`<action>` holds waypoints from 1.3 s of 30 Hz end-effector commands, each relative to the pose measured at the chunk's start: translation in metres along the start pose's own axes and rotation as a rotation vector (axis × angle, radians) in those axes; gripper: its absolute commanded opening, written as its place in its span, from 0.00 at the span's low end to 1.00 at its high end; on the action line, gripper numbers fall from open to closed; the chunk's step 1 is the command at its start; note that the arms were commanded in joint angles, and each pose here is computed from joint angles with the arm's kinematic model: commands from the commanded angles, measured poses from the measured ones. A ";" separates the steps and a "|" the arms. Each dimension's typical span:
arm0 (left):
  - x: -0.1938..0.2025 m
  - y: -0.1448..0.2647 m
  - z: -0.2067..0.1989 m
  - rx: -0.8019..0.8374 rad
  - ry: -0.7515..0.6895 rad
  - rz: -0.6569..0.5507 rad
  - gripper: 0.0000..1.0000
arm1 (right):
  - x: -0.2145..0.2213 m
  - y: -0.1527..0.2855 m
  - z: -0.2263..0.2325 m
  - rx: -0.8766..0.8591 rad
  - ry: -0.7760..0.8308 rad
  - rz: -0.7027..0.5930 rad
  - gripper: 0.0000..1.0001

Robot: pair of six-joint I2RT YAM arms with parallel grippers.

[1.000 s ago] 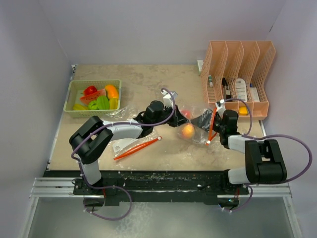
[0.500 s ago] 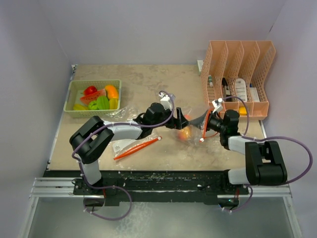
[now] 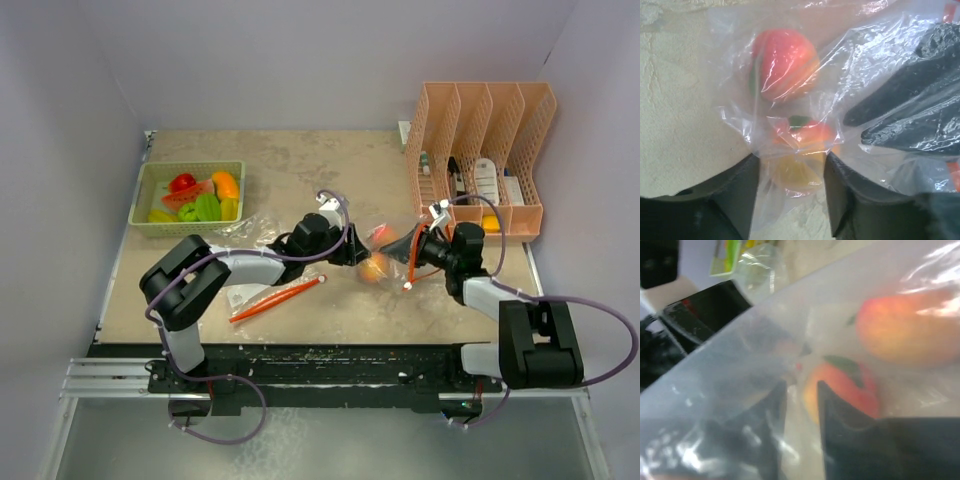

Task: Open the zip-top bag and remove the fake food
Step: Pick up the fake fruit from the zipper food storage bag.

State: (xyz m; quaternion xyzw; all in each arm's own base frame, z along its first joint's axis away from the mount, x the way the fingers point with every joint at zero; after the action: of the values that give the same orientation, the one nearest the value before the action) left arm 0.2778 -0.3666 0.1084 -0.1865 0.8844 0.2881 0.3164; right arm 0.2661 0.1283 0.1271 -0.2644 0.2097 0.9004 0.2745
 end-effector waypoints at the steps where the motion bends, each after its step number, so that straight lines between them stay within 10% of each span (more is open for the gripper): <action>1: -0.010 0.003 -0.007 0.028 0.003 -0.041 0.47 | -0.003 0.008 -0.018 0.175 0.028 -0.068 0.39; 11: -0.001 -0.008 -0.008 0.074 0.023 -0.003 0.07 | -0.005 0.015 -0.037 0.333 0.053 -0.075 0.59; 39: 0.011 -0.014 0.001 0.046 0.063 0.031 0.13 | 0.065 -0.026 -0.036 0.227 -0.035 0.160 0.80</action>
State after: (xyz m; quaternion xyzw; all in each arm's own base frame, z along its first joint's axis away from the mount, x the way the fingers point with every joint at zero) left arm 0.2789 -0.3751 0.0997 -0.1776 0.9012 0.2625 0.2955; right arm 0.2547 0.1481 0.0670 -0.2063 0.3180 0.8877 0.2613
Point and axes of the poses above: each gripper's point midway between its finger pads, its own y axis back along the fingers, its own z axis along the line the jaws close on, x = y × z, the point moved 4 cm from there along y, back along the fingers, and after that the axes turned 1 degree about y, right-handed, at the moved point
